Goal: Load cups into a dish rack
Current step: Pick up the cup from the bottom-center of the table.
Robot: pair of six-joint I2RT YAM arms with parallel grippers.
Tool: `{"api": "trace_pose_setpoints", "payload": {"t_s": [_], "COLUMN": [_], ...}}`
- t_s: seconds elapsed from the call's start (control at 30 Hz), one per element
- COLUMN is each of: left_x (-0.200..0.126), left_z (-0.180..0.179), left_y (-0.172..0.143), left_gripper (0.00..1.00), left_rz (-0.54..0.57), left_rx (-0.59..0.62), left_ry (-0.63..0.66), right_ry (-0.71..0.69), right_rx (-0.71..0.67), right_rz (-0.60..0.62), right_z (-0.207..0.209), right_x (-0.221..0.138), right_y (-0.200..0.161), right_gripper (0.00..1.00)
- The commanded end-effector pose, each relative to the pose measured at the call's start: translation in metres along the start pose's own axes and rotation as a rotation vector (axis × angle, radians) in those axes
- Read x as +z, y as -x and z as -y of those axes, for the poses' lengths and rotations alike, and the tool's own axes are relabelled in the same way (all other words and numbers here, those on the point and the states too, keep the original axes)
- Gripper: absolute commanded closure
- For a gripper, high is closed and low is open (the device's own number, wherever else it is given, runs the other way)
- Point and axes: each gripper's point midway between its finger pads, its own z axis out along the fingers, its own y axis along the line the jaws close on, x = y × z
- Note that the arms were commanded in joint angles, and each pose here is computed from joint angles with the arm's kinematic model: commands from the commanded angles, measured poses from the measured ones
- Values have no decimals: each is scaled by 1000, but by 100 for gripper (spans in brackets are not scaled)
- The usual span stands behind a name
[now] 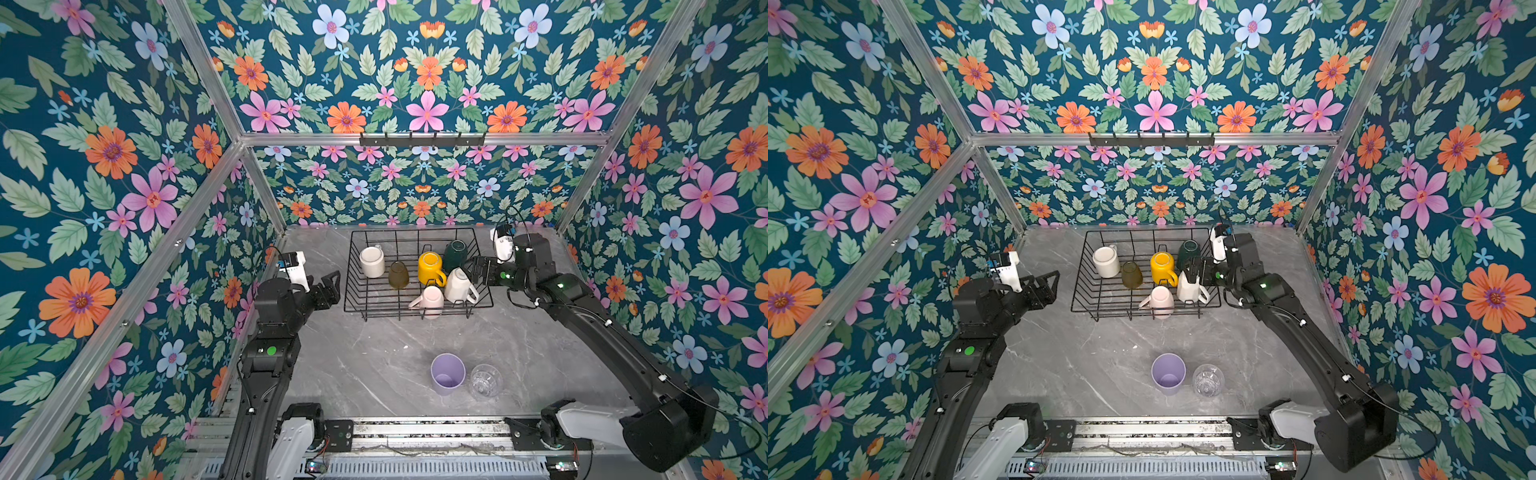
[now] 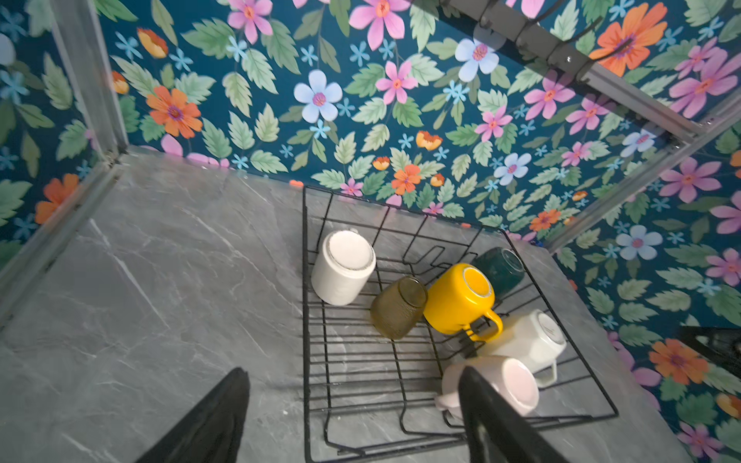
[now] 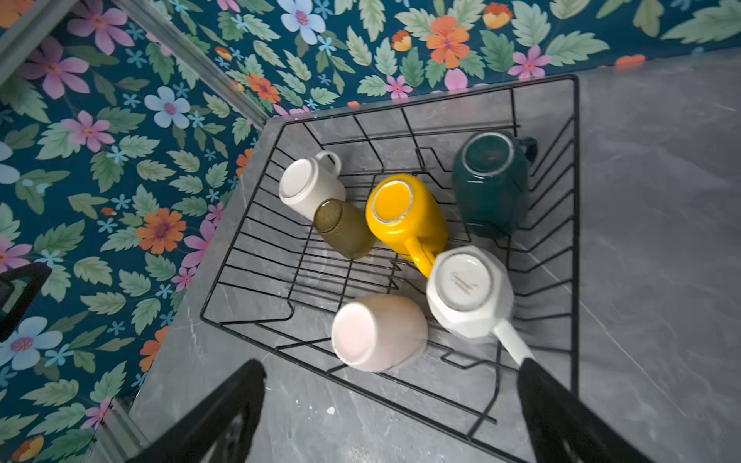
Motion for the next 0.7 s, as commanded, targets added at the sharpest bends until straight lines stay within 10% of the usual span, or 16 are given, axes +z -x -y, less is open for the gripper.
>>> {"api": "trace_pose_setpoints", "payload": {"t_s": [0.0,0.67], "left_x": [1,2], "left_z": [22,140], "left_y": [-14,-117], "left_gripper": [22,33], "left_rz": [-81,-428], "left_rx": [-51,65], "left_ry": [-129,-346], "right_ry": [18,-41], "right_rx": [39,89], "right_rz": [15,0], "right_z": [5,40], "right_x": [-3,-2], "right_y": [-3,-13], "right_gripper": [3,1]}}
